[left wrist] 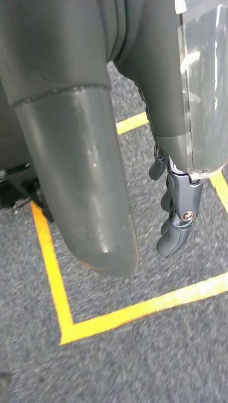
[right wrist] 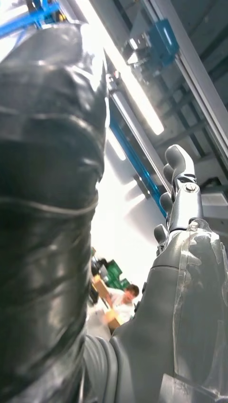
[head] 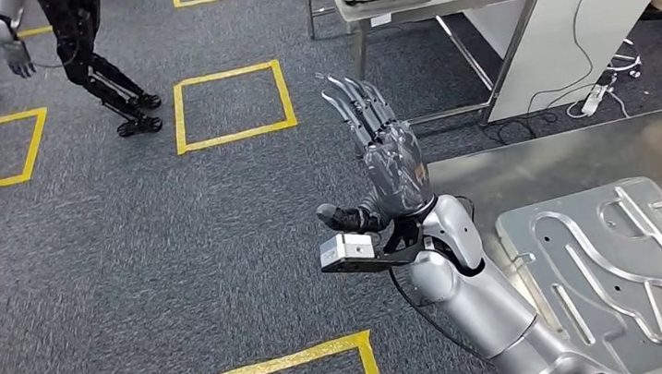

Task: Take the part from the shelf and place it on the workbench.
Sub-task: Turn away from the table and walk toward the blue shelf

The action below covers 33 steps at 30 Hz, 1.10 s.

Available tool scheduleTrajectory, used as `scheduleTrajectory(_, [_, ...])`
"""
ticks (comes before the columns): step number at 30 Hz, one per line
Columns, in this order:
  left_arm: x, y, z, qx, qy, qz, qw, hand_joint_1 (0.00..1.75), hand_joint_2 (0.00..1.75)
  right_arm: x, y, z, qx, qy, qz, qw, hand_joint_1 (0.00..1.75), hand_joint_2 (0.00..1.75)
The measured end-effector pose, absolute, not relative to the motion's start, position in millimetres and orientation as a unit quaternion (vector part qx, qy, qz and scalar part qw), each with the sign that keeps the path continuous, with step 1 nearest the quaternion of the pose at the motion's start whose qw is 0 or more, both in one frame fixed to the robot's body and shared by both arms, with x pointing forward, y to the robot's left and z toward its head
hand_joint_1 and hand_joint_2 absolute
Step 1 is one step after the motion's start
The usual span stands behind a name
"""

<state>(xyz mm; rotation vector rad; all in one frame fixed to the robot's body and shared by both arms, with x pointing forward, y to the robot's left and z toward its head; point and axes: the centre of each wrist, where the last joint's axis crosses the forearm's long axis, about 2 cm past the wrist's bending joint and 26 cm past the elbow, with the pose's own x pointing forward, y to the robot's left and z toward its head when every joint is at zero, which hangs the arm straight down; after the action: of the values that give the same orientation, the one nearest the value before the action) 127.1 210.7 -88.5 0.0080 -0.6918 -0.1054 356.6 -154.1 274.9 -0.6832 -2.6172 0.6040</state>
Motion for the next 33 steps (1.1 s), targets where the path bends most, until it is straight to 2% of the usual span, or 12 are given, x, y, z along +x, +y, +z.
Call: scheduleTrajectory(33, [108,239,-97,0.007,-0.318,-0.046,0.947,0.0,0.0,344,-146,270,-0.221,-0.941,0.192,0.171,0.0,0.0])
